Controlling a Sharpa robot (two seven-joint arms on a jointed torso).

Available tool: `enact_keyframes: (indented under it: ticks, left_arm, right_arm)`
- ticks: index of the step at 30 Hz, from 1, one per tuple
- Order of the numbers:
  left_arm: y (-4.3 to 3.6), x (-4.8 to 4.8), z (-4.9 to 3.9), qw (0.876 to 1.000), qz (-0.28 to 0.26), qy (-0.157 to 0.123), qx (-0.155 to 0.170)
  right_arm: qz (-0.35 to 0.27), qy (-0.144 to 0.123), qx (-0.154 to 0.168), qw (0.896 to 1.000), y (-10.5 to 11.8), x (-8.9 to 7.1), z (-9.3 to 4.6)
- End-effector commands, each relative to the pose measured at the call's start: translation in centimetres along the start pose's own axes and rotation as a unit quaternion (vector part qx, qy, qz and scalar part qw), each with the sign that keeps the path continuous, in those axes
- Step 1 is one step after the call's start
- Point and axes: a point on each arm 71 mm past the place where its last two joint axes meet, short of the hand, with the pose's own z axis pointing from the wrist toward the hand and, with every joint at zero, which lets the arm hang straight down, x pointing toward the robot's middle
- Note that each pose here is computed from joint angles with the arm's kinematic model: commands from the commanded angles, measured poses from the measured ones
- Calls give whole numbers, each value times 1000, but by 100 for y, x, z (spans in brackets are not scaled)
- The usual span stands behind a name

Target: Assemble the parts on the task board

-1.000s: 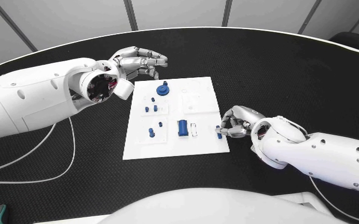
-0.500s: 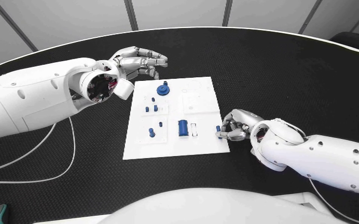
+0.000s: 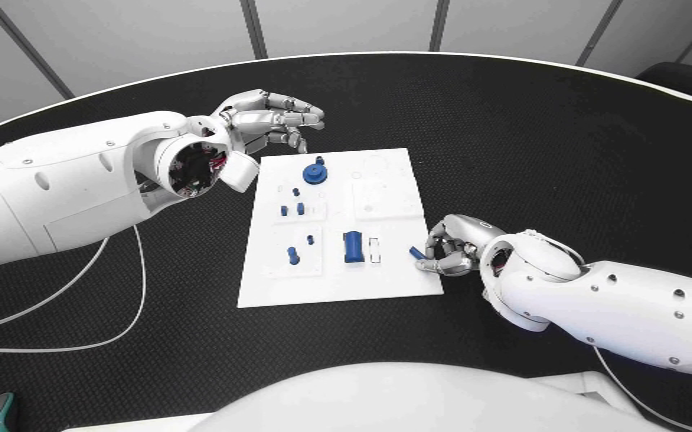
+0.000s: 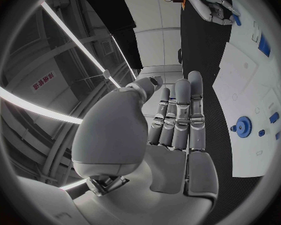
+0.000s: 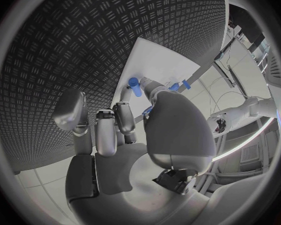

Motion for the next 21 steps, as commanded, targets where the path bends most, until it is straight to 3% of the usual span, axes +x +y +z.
enact_keyframes:
  ticks: [1, 11, 21]
  left_arm:
    - [0, -1, -2, 1000, 0, 0, 0]
    - [1, -2, -7, 1000, 0, -1, -1]
    - [2, -3, -11, 1000, 0, -1, -2]
  right_arm:
    - [-11, -3, 0, 1000, 3, 3, 14]
    - [-60, -18, -8, 998, 31, -6, 41]
    - [-65, -27, -21, 997, 89, -11, 11]
